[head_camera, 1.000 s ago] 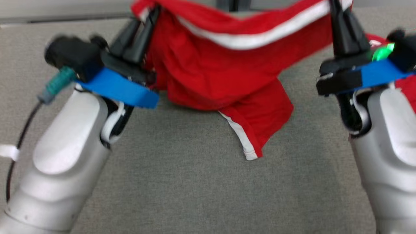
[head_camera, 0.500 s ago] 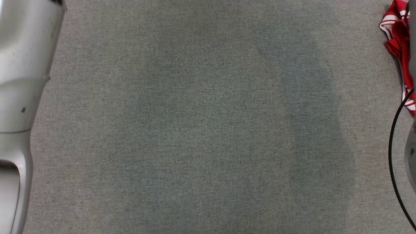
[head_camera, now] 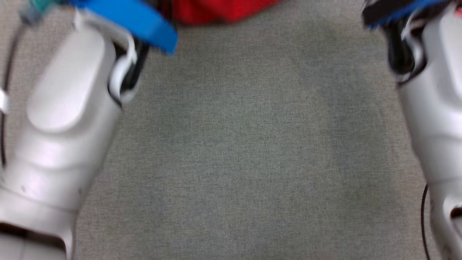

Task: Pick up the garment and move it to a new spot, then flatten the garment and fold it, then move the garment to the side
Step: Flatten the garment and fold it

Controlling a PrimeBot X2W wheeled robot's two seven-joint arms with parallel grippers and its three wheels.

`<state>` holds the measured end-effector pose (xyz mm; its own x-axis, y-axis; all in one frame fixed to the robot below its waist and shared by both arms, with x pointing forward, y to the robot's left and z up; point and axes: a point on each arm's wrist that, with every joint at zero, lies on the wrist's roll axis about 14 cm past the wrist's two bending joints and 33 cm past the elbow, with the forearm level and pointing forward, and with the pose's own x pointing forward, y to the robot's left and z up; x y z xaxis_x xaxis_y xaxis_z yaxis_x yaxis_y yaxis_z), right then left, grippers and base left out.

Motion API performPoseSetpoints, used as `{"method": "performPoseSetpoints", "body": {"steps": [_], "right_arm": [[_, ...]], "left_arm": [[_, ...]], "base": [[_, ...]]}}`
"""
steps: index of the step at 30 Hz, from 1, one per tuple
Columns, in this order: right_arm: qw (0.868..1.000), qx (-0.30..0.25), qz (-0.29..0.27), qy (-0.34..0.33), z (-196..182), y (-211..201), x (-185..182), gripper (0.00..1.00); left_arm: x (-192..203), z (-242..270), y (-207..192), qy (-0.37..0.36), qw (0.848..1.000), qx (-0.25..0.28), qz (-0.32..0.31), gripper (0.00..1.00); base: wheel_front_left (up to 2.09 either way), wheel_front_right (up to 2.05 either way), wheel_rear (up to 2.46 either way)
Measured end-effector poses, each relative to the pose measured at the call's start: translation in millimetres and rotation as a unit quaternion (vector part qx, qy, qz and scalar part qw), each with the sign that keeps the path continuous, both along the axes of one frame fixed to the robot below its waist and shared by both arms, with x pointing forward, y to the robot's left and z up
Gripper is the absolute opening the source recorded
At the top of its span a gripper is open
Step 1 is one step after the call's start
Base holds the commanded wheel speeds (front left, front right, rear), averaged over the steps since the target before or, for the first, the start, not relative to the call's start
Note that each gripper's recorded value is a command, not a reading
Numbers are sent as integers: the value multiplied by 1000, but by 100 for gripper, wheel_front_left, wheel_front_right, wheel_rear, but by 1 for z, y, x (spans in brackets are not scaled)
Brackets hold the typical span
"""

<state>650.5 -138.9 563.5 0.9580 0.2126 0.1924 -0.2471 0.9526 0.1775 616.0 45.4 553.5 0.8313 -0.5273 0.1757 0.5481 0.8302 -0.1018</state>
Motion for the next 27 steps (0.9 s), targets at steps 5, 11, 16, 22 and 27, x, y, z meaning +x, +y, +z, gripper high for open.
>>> {"method": "performPoseSetpoints", "body": {"steps": [5,11,16,22,27], "right_arm": [[999,19,0,40,-44,-5,-45,0],[995,28,2,94,-90,-6,-118,0],[991,40,-12,129,-113,-15,-167,0],[986,50,-31,155,-126,-25,-216,0],[983,59,-37,170,-130,-23,-247,0]], "left_arm": [[-47,-56,15,64,998,-4,19,0],[-122,-101,25,132,990,-14,38,0],[-174,-117,23,163,986,-12,36,0],[-220,-122,17,180,983,-8,21,0],[-241,-123,21,182,983,-2,18,0]], "base": [[0,0,0],[0,0,0],[0,0,0],[0,0,0],[0,0,0]]}}
